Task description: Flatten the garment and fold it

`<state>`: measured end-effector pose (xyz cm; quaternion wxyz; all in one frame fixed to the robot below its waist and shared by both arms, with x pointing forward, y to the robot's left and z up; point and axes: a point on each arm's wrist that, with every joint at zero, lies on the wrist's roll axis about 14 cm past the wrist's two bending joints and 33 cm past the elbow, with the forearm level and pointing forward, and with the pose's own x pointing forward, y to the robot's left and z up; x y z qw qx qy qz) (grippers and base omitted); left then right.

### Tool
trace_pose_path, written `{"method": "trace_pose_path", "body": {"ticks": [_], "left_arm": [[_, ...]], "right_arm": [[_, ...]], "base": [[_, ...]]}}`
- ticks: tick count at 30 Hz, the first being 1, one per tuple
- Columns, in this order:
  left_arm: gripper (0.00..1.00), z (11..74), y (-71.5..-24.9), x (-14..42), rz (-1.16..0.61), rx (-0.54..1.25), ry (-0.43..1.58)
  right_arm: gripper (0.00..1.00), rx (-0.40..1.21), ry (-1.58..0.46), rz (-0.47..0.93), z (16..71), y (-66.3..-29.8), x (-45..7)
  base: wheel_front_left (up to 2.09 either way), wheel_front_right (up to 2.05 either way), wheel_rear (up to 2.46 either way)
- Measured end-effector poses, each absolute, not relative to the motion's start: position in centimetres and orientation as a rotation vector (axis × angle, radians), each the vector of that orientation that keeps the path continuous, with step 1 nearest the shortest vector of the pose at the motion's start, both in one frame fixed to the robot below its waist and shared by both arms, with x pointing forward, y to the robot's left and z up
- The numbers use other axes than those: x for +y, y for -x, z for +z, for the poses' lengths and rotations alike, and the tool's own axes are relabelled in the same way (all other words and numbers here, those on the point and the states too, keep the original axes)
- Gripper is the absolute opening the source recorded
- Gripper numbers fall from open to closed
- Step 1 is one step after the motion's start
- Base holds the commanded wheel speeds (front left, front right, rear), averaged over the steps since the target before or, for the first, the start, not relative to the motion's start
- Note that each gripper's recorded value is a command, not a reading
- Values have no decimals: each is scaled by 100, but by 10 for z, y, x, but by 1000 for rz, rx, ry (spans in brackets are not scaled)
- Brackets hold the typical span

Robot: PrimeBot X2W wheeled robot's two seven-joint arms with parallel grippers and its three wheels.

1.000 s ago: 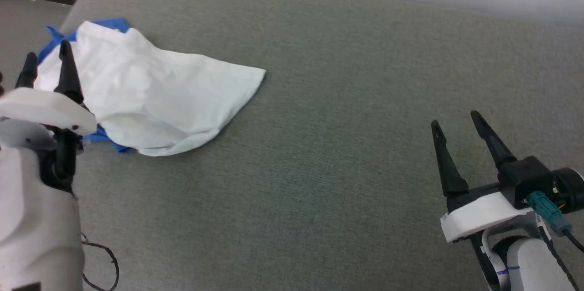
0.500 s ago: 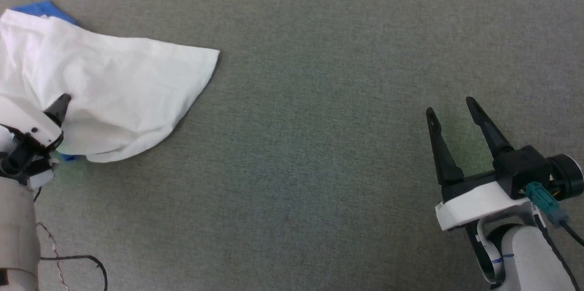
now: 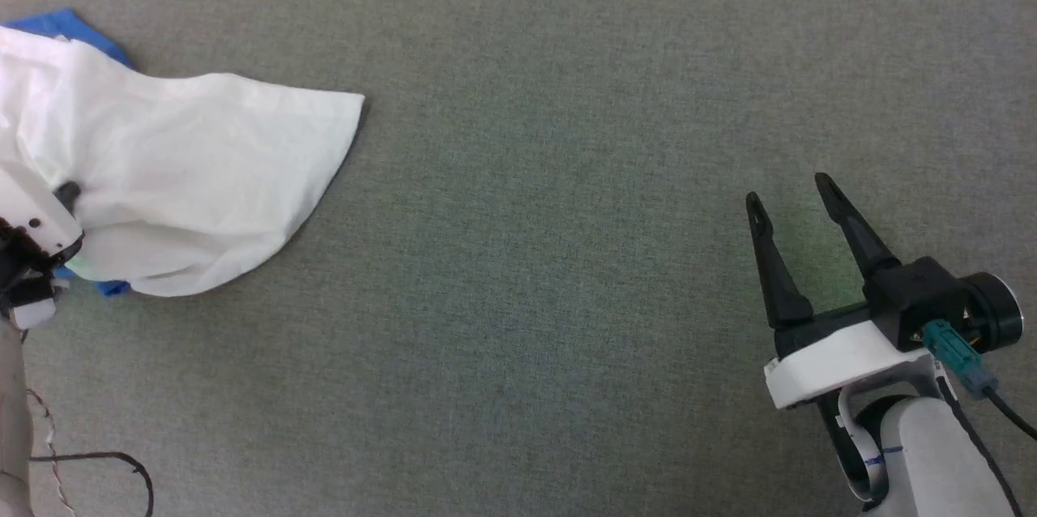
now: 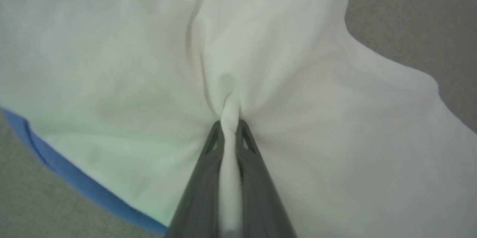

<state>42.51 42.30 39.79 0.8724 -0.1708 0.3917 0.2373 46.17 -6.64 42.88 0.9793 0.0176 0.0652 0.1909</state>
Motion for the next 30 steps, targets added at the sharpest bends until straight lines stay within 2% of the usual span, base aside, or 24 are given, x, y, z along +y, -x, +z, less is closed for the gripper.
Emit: {"method": "trace_pose_path", "body": {"ticks": [2,8,16,23,30], "left_arm": [[0,415,-432,429,501,744,288],[0,519,-465,449,509,303,54],[0,652,-481,423,385,-197,-149],[0,726,-493,367,231,-415,-172],[0,746,-522,250,-27,-512,-93]], "right_arm": [[100,114,-38,382,435,-461,-67],[100,58,-52,376,457,-455,-69],[100,0,-70,346,483,-439,-80],[100,-29,-76,255,497,-419,-113],[100,-52,-62,131,508,-400,-158]], "base": [[0,0,0],[0,0,0],[0,0,0],[0,0,0],[0,0,0]]}}
